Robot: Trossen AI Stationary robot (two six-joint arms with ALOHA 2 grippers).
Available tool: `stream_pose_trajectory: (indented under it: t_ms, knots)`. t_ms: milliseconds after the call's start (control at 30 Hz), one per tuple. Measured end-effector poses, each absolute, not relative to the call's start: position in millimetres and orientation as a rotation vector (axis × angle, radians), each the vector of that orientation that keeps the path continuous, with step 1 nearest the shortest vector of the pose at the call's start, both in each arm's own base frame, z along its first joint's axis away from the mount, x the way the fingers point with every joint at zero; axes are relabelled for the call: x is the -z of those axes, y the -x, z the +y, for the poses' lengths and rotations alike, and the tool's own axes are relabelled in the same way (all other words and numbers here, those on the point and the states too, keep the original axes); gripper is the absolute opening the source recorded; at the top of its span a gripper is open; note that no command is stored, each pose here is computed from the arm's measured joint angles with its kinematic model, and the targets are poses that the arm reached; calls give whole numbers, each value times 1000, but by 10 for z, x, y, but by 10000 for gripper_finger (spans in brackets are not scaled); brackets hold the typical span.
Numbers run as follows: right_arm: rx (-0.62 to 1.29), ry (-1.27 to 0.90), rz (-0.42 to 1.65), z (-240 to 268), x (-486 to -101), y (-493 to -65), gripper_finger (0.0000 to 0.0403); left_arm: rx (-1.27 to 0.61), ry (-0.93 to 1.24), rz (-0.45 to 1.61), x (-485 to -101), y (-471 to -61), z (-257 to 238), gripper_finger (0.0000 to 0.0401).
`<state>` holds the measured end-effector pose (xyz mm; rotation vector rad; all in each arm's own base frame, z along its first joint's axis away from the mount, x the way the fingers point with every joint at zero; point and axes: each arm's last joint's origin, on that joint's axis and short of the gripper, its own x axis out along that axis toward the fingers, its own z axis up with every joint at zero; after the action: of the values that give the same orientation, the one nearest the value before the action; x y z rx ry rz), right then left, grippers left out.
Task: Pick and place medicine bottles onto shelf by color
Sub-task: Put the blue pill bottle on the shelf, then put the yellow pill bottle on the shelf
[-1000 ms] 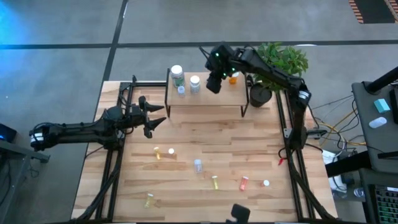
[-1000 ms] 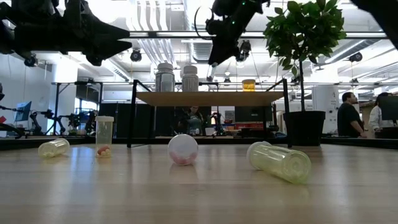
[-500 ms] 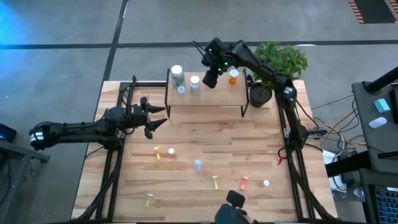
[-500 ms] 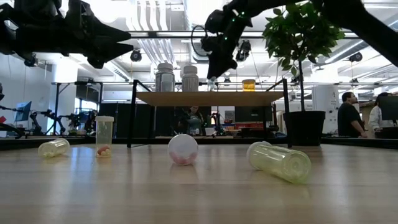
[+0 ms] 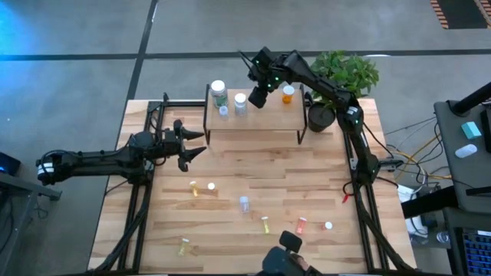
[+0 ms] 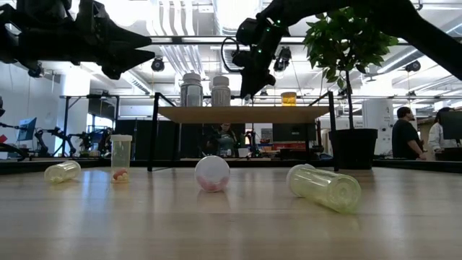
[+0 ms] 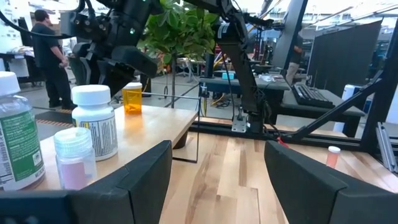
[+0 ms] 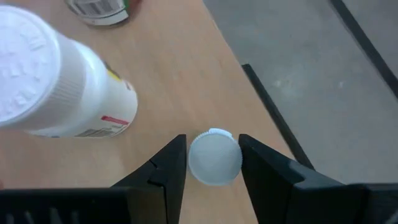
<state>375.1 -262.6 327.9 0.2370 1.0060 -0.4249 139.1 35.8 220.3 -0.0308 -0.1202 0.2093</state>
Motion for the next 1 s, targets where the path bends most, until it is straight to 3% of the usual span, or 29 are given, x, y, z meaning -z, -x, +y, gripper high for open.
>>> stream_pose_trajectory:
  t_ms: [533,1000]
  knots:
    - [454,-226,965,-2623,-3369,-3739,151,-184,52,-121,-2203,-1393,350,240]
    - [468,-185,779,-2162,-4206,-3341,151,-183,52,-121,-2203,-1393,350,240]
